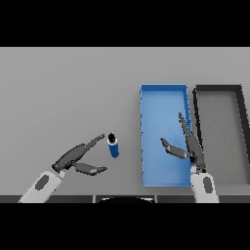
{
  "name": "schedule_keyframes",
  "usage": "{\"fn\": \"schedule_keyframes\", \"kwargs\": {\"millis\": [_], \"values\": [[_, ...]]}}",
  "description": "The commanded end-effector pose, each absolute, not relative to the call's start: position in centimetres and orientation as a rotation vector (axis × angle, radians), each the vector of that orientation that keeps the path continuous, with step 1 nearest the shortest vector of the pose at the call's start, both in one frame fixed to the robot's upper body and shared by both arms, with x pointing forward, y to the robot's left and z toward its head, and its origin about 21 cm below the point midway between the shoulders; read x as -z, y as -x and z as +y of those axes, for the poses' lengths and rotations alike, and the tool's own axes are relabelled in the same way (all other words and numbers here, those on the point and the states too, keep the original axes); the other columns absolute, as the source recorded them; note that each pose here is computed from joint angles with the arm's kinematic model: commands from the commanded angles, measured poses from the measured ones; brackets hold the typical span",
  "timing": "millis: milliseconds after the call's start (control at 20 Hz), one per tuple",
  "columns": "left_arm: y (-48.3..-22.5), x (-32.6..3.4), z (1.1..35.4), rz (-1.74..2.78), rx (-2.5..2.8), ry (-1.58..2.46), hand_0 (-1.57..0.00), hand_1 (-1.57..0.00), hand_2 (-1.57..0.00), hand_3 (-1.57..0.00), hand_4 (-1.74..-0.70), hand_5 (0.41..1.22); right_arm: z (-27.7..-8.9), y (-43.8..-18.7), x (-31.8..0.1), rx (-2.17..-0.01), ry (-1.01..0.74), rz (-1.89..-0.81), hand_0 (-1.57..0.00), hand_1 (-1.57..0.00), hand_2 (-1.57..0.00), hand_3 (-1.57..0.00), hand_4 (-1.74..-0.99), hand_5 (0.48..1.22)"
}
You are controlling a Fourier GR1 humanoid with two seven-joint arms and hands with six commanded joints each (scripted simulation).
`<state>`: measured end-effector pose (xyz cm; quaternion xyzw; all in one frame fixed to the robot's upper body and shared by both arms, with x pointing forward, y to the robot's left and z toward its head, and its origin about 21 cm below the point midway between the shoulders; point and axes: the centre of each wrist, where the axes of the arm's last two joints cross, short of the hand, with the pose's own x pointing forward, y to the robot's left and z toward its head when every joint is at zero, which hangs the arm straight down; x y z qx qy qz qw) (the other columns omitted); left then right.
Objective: Pick up the blue pipe and place it into the blue bin.
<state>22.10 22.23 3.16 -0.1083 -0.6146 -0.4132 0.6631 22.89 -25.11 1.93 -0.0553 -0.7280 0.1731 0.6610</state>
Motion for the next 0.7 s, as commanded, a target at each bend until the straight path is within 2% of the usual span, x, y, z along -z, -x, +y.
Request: {"fn": "schedule_keyframes", "kwargs": {"millis": [0,500,650], "values": [[-22.2,-2.8,21.4,-1.408,0.935,0.262,0.0,0.0,0.0,0.0,-1.14,0.479,-25.5,-23.0,-2.0,-0.387,0.135,-1.646,0.0,0.0,0.0,0.0,-1.209,0.567],[-24.3,1.1,16.9,-1.424,0.83,0.315,0.0,0.0,0.0,0.0,-1.14,0.497,-25.6,-22.6,-1.8,-0.367,0.105,-1.658,0.0,0.0,0.0,0.0,-1.202,0.549],[-25.0,1.8,15.7,-1.442,0.842,0.285,0.0,0.0,-0.01,0.0,-1.1,0.506,-25.5,-22.7,-1.8,-0.37,0.115,-1.65,0.0,0.0,0.0,0.0,-1.198,0.547]]}}
